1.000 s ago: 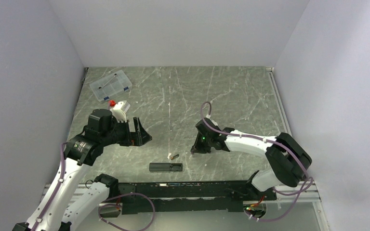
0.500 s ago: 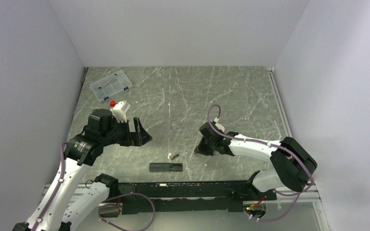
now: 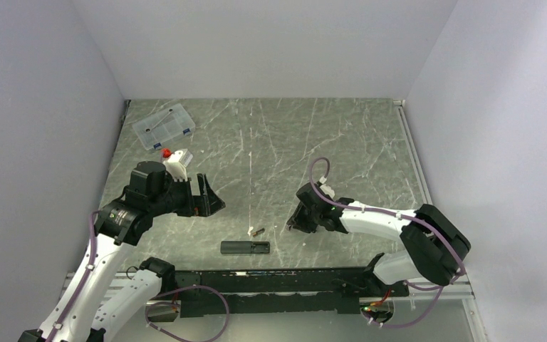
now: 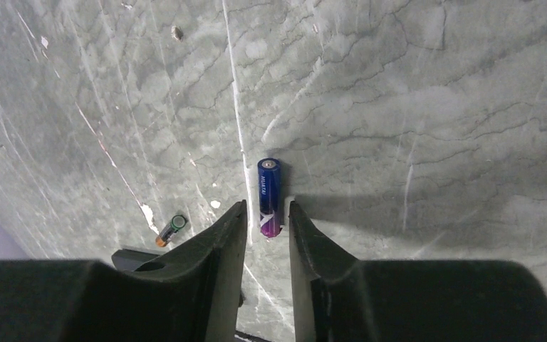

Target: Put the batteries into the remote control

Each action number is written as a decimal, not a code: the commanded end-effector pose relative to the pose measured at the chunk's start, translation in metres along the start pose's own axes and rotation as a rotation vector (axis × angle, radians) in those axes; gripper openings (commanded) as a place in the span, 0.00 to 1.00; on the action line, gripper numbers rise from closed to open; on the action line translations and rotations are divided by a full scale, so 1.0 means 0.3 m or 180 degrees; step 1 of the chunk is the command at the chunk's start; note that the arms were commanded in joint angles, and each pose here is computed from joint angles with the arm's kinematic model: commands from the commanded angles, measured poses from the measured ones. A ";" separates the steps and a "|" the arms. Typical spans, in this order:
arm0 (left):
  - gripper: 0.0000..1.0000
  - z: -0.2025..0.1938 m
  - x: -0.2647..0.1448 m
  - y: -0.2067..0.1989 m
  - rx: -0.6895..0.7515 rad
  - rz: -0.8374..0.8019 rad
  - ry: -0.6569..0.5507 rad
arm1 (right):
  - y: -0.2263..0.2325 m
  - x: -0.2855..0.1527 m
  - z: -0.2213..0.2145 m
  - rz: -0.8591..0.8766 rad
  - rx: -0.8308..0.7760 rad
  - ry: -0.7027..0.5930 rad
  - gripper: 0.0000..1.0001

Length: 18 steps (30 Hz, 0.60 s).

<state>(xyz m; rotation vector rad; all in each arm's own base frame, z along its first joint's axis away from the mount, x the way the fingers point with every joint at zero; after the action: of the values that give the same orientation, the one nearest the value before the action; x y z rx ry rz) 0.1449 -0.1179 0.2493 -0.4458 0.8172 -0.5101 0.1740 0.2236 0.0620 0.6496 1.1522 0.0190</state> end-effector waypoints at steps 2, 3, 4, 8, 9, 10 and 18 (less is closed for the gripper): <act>0.99 0.012 0.003 -0.009 0.0090 -0.0089 -0.0053 | 0.027 -0.025 0.029 0.0134 0.0015 -0.0152 0.33; 0.99 0.013 0.003 -0.008 0.0090 -0.0087 -0.0054 | 0.028 -0.032 0.032 0.0143 -0.0015 -0.0172 0.33; 0.99 0.013 0.003 -0.009 0.0090 -0.0089 -0.0054 | 0.031 -0.041 0.036 0.0152 -0.0053 -0.0196 0.35; 0.99 0.013 0.003 -0.009 0.0092 -0.0094 -0.0058 | 0.054 -0.077 0.062 0.0204 -0.0406 -0.0279 0.40; 1.00 0.013 0.004 -0.009 0.0092 -0.0091 -0.0057 | 0.062 -0.086 0.068 0.0229 -0.0525 -0.0288 0.40; 0.99 0.012 0.004 -0.009 0.0092 -0.0094 -0.0054 | 0.068 -0.093 0.073 0.0244 -0.0653 -0.0298 0.40; 0.99 0.013 0.004 -0.008 0.0087 -0.0091 -0.0057 | 0.094 -0.117 0.113 0.0243 -0.1726 -0.0238 0.42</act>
<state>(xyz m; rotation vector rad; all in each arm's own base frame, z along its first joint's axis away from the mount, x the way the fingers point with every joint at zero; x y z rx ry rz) 0.1448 -0.1179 0.2493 -0.4459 0.8173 -0.5105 0.1853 0.2189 0.0979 0.4075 1.0327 0.2304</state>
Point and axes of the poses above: each gripper's point midway between its finger pads, its own x axis out along the fingers, its own y axis along the line the jaws close on, z = x × y, the point moved 5 cm from there along -x, back along the fingers, and after that the axes turned 3 degrees about -x, right-handed, at the moved point
